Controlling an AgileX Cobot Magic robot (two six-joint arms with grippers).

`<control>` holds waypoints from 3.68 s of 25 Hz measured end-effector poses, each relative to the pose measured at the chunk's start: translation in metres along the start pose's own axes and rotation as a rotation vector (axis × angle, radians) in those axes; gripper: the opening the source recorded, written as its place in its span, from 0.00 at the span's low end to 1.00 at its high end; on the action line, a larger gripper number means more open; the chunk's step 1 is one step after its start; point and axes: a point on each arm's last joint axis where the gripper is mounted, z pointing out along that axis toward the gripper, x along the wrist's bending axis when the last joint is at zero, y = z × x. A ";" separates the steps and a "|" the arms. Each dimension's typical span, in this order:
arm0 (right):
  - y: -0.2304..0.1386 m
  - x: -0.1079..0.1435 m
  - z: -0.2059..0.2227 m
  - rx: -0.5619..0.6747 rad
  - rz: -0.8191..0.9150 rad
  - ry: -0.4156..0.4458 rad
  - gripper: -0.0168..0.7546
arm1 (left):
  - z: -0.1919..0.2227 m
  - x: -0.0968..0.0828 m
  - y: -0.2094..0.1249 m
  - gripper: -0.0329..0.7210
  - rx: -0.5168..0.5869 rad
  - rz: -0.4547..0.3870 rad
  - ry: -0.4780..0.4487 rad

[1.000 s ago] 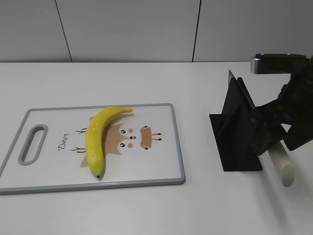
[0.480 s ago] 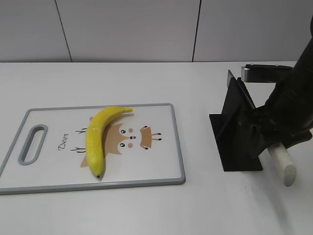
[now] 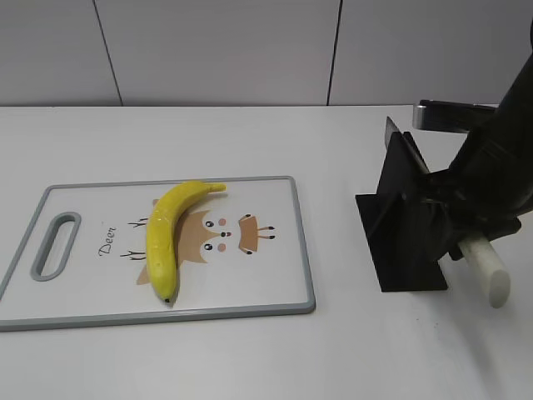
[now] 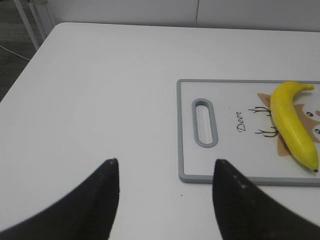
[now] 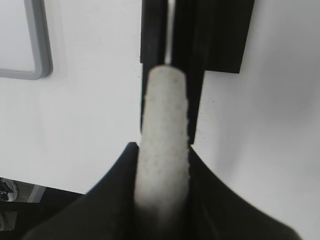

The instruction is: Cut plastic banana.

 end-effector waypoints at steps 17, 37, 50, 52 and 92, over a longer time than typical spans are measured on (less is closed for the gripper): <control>0.007 0.005 -0.063 -0.097 -0.061 -0.058 0.26 | 0.000 0.000 0.000 0.80 0.000 0.000 0.000; 0.010 0.043 -0.119 -0.354 -0.817 0.176 0.26 | 0.003 -0.004 0.023 0.78 0.003 0.162 -0.065; 0.033 0.058 -0.086 -0.376 -1.196 0.252 0.26 | 0.083 -0.033 0.098 0.78 0.057 0.618 -0.509; 0.037 0.066 -0.078 -0.359 -1.238 0.252 0.26 | 0.098 -0.040 0.111 0.77 0.074 0.689 -0.566; 0.083 0.143 -0.032 -0.378 -1.472 0.342 0.26 | 0.260 -0.120 0.121 0.04 0.448 1.277 -0.762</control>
